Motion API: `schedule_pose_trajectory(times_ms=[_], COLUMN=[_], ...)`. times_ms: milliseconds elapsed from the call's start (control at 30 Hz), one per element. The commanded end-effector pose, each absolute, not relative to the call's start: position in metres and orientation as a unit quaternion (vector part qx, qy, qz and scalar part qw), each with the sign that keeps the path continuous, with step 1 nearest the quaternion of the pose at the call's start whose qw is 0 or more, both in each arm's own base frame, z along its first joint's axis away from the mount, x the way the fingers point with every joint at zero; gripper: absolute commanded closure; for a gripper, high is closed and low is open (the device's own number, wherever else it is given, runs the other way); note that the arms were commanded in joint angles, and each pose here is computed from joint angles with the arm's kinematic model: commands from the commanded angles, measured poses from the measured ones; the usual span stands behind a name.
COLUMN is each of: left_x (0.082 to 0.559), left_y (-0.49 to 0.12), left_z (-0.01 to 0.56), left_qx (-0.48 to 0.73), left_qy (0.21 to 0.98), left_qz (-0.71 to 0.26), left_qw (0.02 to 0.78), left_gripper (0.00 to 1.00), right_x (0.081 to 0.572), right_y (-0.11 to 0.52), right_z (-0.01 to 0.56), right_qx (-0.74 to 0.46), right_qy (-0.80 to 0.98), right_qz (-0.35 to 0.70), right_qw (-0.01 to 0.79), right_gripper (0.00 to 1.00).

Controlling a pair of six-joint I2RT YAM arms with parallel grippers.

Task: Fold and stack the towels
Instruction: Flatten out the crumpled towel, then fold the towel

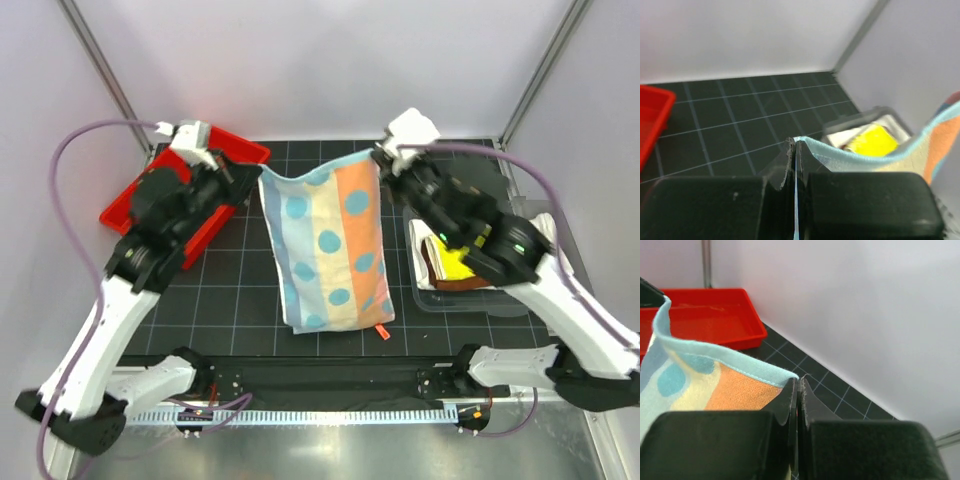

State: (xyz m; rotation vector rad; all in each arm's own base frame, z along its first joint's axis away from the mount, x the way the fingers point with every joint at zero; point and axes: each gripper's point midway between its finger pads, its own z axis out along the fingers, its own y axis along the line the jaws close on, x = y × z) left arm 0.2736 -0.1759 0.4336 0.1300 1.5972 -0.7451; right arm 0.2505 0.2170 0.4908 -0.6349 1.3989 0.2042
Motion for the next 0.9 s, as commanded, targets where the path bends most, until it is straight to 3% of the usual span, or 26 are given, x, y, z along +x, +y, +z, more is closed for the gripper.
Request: schedule_pose_trajectory(times_ms=[0,133,333,467,667,867], left_x=[0.334,0.395,0.503,0.548,0.565,0.545], left_y=[-0.159,-0.169,-0.172,-0.185,-0.201,-0.193], left_z=[0.436,0.411,0.372,0.354,0.304,0.244], left_qx=[0.025,0.017,0.016,0.048,0.088,0.118], left_qy=[0.7,0.714,0.723,0.707,0.724,0.761], left_qz=[-0.225,-0.216,-0.233,-0.274,-0.291,-0.259], left_qw=[0.678,0.665,0.65,0.651,0.619,0.583], left_gripper=[1.0,1.0,1.0,1.0,1.0,1.0], right_x=[0.324,0.412,0.503,0.559,0.572,0.547], right_y=[0.193,0.21,0.197,0.196,0.21,0.209], right_z=[0.503,0.444,0.392,0.332,0.279,0.231], right_qx=[-0.224,-0.243,-0.225,-0.23,-0.272,-0.282], right_qy=[0.637,0.682,0.711,0.746,0.767,0.795], right_qz=[0.04,0.06,0.106,0.138,0.167,0.179], right_qw=[0.736,0.687,0.658,0.61,0.556,0.505], right_gripper=[0.99,0.99,0.99,0.99,0.99,0.99])
